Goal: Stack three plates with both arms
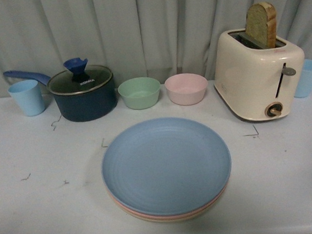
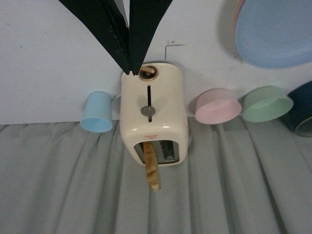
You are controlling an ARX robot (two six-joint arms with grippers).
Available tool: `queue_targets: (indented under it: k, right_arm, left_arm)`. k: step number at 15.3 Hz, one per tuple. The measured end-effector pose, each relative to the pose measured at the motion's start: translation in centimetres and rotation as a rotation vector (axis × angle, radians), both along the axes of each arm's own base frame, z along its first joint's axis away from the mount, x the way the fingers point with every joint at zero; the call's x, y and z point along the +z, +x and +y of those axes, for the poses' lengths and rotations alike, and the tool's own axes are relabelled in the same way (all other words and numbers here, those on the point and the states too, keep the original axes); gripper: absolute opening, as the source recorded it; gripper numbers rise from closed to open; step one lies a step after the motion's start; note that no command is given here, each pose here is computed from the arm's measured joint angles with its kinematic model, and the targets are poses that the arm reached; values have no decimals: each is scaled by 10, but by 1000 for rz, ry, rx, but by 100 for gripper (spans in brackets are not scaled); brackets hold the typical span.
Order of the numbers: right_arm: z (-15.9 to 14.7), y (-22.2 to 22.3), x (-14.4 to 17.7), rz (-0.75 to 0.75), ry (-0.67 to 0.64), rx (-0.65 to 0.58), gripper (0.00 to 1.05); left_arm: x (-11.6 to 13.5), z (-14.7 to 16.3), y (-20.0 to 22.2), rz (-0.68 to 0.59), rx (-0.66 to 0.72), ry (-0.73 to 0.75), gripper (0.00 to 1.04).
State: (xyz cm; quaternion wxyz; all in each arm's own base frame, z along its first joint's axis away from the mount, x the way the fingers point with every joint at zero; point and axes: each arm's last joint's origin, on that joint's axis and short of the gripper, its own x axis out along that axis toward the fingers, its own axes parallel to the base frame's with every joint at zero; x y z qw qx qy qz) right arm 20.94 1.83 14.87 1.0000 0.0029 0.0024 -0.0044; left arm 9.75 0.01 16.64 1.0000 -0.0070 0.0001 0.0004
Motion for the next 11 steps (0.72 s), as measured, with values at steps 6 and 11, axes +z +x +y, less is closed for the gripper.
queue_targets:
  k: [6, 11]
  right_arm:
    - [-20, -40, 16, -6, 0, -9, 2]
    - [-18, -57, 14, 12, 0, 6, 2]
  left_arm:
    - [0, 0, 0, 0, 0, 0, 98]
    - [0, 0, 0, 0, 0, 0, 98]
